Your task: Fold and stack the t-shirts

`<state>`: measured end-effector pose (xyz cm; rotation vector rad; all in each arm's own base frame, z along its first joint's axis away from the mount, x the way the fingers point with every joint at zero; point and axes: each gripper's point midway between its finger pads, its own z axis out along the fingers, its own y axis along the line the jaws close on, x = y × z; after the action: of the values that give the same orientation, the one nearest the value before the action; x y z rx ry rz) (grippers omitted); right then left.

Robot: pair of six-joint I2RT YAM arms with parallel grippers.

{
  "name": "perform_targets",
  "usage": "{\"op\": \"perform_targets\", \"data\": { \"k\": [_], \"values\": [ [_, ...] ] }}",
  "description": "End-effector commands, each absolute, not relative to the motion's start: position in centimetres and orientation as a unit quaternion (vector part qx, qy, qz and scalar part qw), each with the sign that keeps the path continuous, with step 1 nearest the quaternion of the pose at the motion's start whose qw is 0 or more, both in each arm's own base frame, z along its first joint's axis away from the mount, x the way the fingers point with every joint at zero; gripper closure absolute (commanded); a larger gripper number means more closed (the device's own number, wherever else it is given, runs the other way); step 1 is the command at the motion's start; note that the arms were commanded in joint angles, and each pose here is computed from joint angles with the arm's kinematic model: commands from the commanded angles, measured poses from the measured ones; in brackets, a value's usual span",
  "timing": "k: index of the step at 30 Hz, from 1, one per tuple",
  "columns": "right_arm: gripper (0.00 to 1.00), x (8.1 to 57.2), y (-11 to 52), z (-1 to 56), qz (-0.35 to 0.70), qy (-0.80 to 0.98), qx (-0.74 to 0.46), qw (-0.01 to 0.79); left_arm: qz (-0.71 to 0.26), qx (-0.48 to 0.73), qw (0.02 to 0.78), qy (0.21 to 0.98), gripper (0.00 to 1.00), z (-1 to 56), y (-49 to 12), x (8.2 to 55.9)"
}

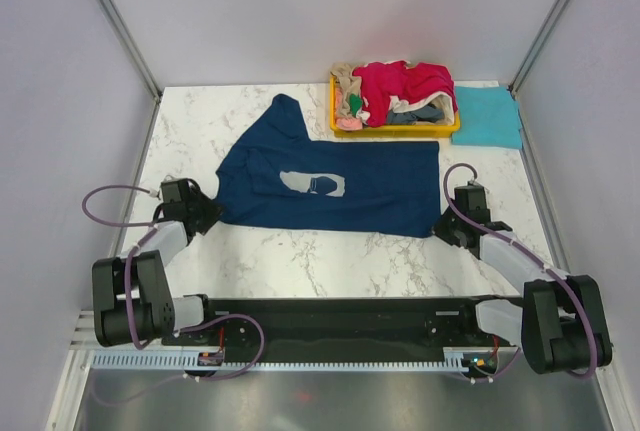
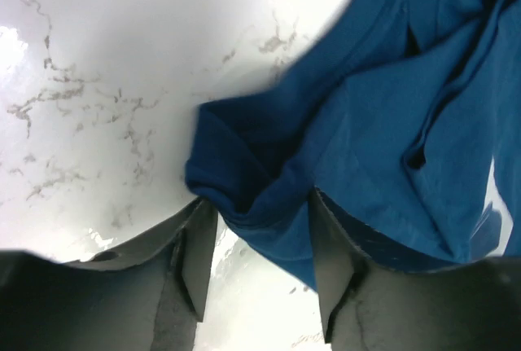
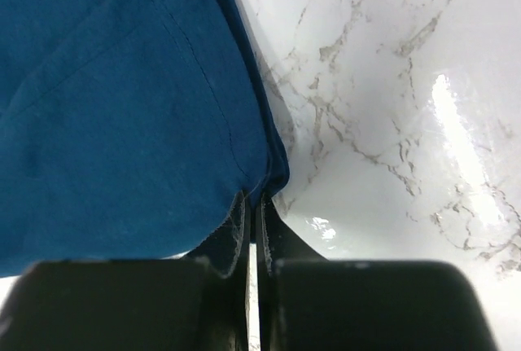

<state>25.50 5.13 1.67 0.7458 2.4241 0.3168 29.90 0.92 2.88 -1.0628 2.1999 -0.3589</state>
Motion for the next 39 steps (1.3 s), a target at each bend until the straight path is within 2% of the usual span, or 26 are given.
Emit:
{"op": "perform_targets", "data": {
  "k": [1, 2, 3, 6, 9, 10, 12, 15, 17, 24, 25, 26, 29, 34, 39],
  "values": [
    [1.0, 26.1, 5.2, 1.7, 0.12, 0.908, 0.274, 0.294, -0.111, -0.416, 0.343, 0.835, 0.55, 2.4, 2.5, 31.2],
    [1.0, 26.2, 5.1, 1.8, 0.12, 0.908, 0.273, 0.295, -0.108, -0.409, 0.353, 0.834, 0.62, 2.5, 2.8, 31.7],
    [1.0, 26.3, 5.1, 1.9, 0.12, 0.907, 0.273, 0.297, -0.098, -0.401, 0.362, 0.836, 0.77, 2.9, 3.3, 32.2],
    [1.0, 27.2, 5.1, 3.0, 0.125, 0.901, 0.278, 0.308, -0.121, -0.387, 0.398, 0.823, 0.98, 5.8, 3.0, 33.3],
    [1.0, 29.6, 5.5, 5.5, 0.147, 0.891, 0.281, 0.324, -0.161, -0.386, 0.436, 0.797, 0.98, 10.2, 2.5, 35.1],
    [1.0, 31.9, 5.5, 8.3, 0.158, 0.881, 0.276, 0.351, -0.165, -0.387, 0.428, 0.8, 0.98, 10.9, 2.3, 35.1],
    [1.0, 33.1, 4.2, 10.4, 0.152, 0.878, 0.282, 0.357, -0.183, -0.381, 0.457, 0.783, 0.98, 15.2, 2.3, 36.6],
    [1.0, 33.2, 2.5, 14.5, 0.133, 0.858, 0.289, 0.403, -0.172, -0.4, 0.463, 0.772, 0.98, 17.3, 2.6, 34.9],
    [1.0, 31.3, 0.6, 12.7, 0.095, 0.859, 0.313, 0.393, -0.169, -0.405, 0.458, 0.773, 0.98, 17.4, 2.4, 33.0],
    [1.0, 25.4, 0.5, 3.5, 0.098, 0.871, 0.378, 0.298, -0.192, -0.427, 0.364, 0.805, 0.96, 8.5, -0.6, 25.8],
    [1.0, 25.0, 0.9, 2.9, 0.108, 0.872, 0.381, 0.288, -0.187, -0.43, 0.358, 0.807, 0.93, 8.1, -0.6, 25.2],
    [1.0, 24.4, 0.8, 2.1, 0.11, 0.869, 0.394, 0.277, -0.181, -0.433, 0.35, 0.81, 0.85, 7.4, -0.7, 24.6],
    [1.0, 24.0, 0.3, 1.4, 0.111, 0.864, 0.409, 0.27, -0.18, -0.44, 0.341, 0.811, 0.77, 6.9, -0.9, 23.5],
    [0.98, 24.0, -0.3, 1.7, 0.121, 0.861, 0.415, 0.268, -0.211, -0.44, 0.339, 0.804, 0.78, 7.0, -2.1, 22.6],
    [0.94, 23.4, -0.3, 2.0, 0.122, 0.858, 0.417, 0.273, -0.219, -0.451, 0.336, 0.797, 0.84, 7.1, -2.3, 22.1]
  ]
}}
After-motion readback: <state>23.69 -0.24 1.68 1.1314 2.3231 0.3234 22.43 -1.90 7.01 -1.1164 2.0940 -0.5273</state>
